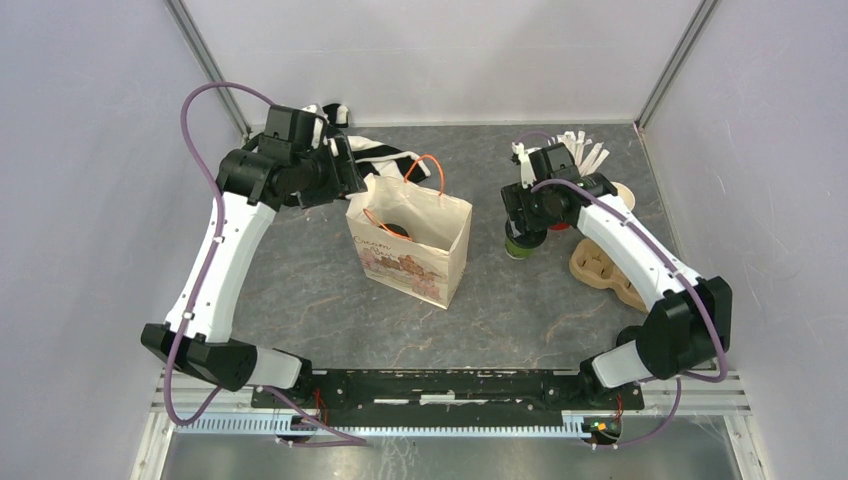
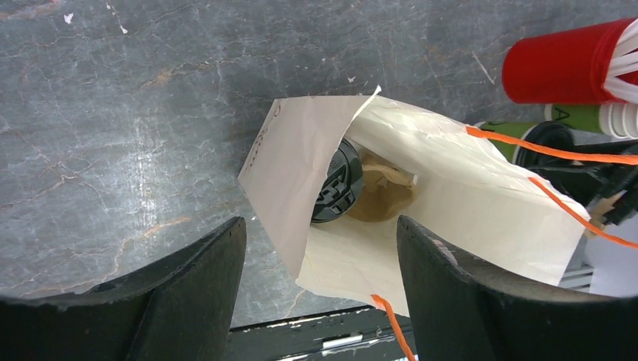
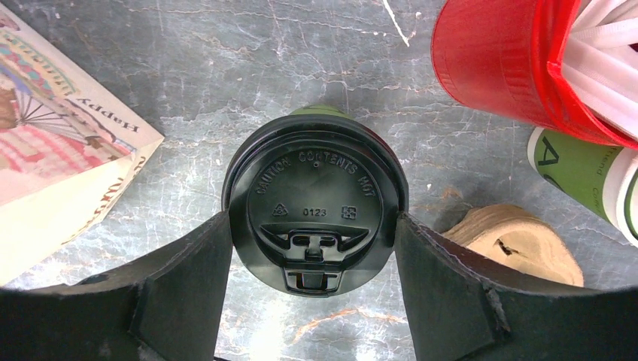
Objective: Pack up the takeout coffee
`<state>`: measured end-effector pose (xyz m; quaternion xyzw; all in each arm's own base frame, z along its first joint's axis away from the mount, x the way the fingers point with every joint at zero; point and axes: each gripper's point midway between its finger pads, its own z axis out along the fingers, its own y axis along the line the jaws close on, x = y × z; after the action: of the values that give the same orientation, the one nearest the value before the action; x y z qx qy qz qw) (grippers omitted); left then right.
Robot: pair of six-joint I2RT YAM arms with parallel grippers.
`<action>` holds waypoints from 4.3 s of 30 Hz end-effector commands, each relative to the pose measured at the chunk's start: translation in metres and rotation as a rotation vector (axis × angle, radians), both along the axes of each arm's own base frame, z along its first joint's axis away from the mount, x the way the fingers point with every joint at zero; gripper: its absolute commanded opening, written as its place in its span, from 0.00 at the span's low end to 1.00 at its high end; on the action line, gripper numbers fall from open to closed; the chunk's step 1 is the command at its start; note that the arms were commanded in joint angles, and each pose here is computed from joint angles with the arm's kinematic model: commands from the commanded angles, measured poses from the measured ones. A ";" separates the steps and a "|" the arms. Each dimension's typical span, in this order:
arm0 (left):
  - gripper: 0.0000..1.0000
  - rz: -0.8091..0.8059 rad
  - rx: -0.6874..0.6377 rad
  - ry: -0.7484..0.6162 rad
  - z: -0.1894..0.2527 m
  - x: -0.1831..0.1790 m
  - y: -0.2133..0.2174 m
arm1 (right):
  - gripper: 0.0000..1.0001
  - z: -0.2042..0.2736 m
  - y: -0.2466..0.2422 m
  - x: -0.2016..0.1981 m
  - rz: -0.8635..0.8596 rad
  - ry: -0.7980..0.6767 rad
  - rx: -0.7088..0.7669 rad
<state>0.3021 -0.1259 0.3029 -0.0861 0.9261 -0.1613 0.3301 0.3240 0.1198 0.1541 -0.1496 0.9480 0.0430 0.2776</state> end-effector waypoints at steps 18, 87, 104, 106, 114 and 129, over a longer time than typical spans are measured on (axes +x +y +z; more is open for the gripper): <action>0.61 -0.160 0.143 0.038 -0.042 0.039 -0.020 | 0.70 0.130 -0.005 -0.040 0.158 -0.435 0.132; 0.02 -0.081 -0.037 -0.677 -0.028 -0.041 0.013 | 0.48 0.244 0.241 -0.201 0.947 -0.652 0.186; 0.02 -0.128 -0.019 -0.795 -0.039 -0.053 0.016 | 0.48 0.193 0.248 -0.195 1.019 -0.686 -0.234; 0.02 -0.130 -0.023 -0.798 -0.040 -0.055 0.016 | 0.48 0.182 0.246 -0.192 1.035 -0.671 -0.299; 0.02 -0.136 -0.063 -0.794 -0.043 -0.063 0.014 | 0.47 0.151 0.262 -0.184 1.103 -0.661 -0.446; 0.02 -0.063 -0.135 -0.712 -0.048 -0.080 0.021 | 0.44 0.104 0.262 -0.156 1.109 -0.563 -0.512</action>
<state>0.2267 -0.1099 0.2394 0.0233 0.7528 -0.2356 0.6142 0.1583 0.3864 0.2595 -0.6844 0.6001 -0.0855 0.4051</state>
